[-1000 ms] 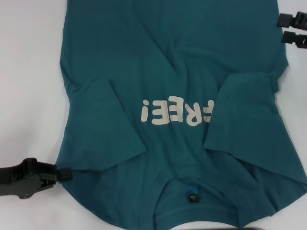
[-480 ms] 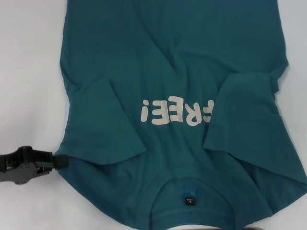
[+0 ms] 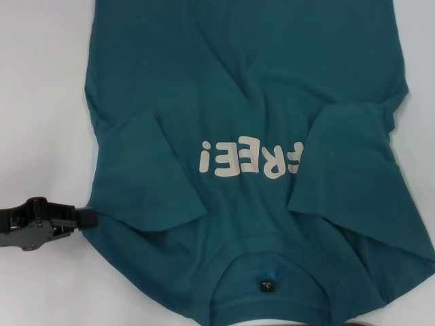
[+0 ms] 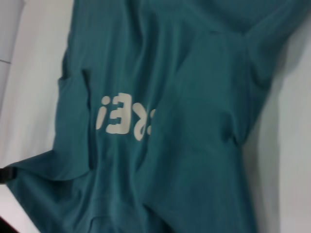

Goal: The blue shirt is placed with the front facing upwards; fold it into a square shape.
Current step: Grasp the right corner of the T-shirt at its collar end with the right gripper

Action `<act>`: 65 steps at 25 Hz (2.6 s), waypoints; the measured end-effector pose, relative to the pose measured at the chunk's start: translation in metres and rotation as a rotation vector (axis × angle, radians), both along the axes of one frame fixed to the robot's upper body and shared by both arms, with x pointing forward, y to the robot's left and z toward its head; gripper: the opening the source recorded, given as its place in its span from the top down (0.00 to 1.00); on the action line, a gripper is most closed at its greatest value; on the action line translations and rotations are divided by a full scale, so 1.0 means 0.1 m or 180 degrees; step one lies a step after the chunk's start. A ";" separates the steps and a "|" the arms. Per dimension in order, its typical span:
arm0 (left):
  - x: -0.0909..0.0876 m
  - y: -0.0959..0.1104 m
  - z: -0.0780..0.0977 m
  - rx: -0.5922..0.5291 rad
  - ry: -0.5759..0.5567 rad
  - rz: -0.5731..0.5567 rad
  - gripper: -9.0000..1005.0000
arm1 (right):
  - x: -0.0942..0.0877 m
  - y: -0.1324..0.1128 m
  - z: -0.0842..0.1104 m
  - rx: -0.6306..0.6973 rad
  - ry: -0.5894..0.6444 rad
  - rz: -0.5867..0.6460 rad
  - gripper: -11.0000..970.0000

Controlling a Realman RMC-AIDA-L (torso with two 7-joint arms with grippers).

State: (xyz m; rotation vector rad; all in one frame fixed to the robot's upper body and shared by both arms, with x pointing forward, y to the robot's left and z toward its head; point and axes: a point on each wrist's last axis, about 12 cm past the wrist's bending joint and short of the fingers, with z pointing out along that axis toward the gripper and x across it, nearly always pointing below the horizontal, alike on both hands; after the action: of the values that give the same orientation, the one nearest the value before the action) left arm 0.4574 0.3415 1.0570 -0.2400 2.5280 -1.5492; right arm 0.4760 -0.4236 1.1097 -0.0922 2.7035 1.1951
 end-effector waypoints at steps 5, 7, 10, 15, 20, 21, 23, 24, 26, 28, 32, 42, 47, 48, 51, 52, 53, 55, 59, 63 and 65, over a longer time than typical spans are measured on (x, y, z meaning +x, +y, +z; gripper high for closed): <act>0.00 0.00 0.00 -0.0003 -0.0003 0.0014 0.95 | 0.04 0.04 -0.07 -0.0095 -0.0017 -0.0028 0.04; 0.00 0.00 0.00 -0.0005 -0.0002 0.0015 0.95 | 0.06 0.08 -0.08 -0.0095 -0.0060 -0.0008 0.04; 0.00 0.00 0.00 -0.0004 -0.0002 0.0017 0.95 | 0.13 0.14 -0.10 -0.0125 -0.0133 -0.0008 0.04; 0.03 -0.02 0.01 -0.0009 -0.0018 -0.0001 0.94 | 0.26 0.22 -0.12 -0.0187 -0.0257 -0.0020 0.04; 0.04 -0.04 0.01 -0.0015 -0.0025 -0.0011 0.94 | 0.38 0.32 -0.14 -0.0205 -0.0353 -0.0062 0.04; 0.04 -0.04 0.01 -0.0016 -0.0023 -0.0011 0.94 | 0.40 0.34 -0.15 -0.0200 -0.0359 -0.0052 0.04; 0.03 -0.04 0.00 -0.0018 -0.0018 -0.0005 0.94 | 0.43 0.39 -0.15 -0.0193 -0.0377 -0.0029 0.04; 0.03 -0.04 0.00 -0.0019 -0.0015 -0.0001 0.94 | 0.45 0.41 -0.14 -0.0187 -0.0381 -0.0011 0.04; 0.03 -0.04 0.00 -0.0021 -0.0011 0.0005 0.94 | 0.47 0.45 -0.14 -0.0193 -0.0375 0.0029 0.04; 0.03 -0.04 0.00 -0.0021 -0.0007 0.0008 0.94 | 0.48 0.48 -0.15 -0.0202 -0.0362 0.0066 0.04; 0.02 -0.04 0.00 -0.0022 -0.0006 0.0009 0.94 | 0.49 0.53 -0.16 -0.0214 -0.0345 0.0130 0.04; 0.04 -0.04 0.00 -0.0013 -0.0021 0.0003 0.94 | 0.50 0.63 -0.22 -0.0283 -0.0256 0.0282 0.04; 0.05 -0.04 0.00 -0.0005 -0.0026 0.0008 0.94 | 0.51 0.62 -0.21 -0.0303 -0.0250 0.0260 0.04; 0.05 -0.04 0.00 -0.0005 -0.0026 0.0009 0.94 | 0.51 0.63 -0.22 -0.0300 -0.0244 0.0263 0.04; 0.04 -0.04 0.00 0.0000 -0.0024 0.0017 0.94 | 0.50 0.66 -0.24 -0.0285 -0.0219 0.0290 0.04; 0.04 -0.04 -0.01 0.0002 -0.0023 0.0021 0.94 | 0.50 0.67 -0.25 -0.0271 -0.0200 0.0306 0.04; 0.04 -0.04 -0.01 0.0003 -0.0020 0.0027 0.94 | 0.49 0.69 -0.26 -0.0253 -0.0179 0.0318 0.04; 0.04 -0.03 -0.01 0.0003 -0.0018 0.0031 0.94 | 0.47 0.71 -0.28 -0.0213 -0.0137 0.0332 0.04; 0.04 -0.03 -0.01 0.0003 -0.0021 0.0031 0.94 | 0.45 0.71 -0.30 -0.0168 -0.0079 0.0342 0.04; 0.04 -0.03 -0.01 0.0004 -0.0026 0.0029 0.94 | 0.42 0.71 -0.30 -0.0118 -0.0042 0.0379 0.04; 0.04 -0.03 -0.01 0.0004 -0.0026 0.0029 0.94 | 0.40 0.71 -0.30 -0.0095 -0.0027 0.0386 0.04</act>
State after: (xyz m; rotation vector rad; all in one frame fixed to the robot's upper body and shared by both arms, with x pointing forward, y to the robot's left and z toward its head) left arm 0.4614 0.3381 1.0562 -0.2442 2.5183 -1.5421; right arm 0.5162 -0.3530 1.0802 -0.2683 2.7434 1.1834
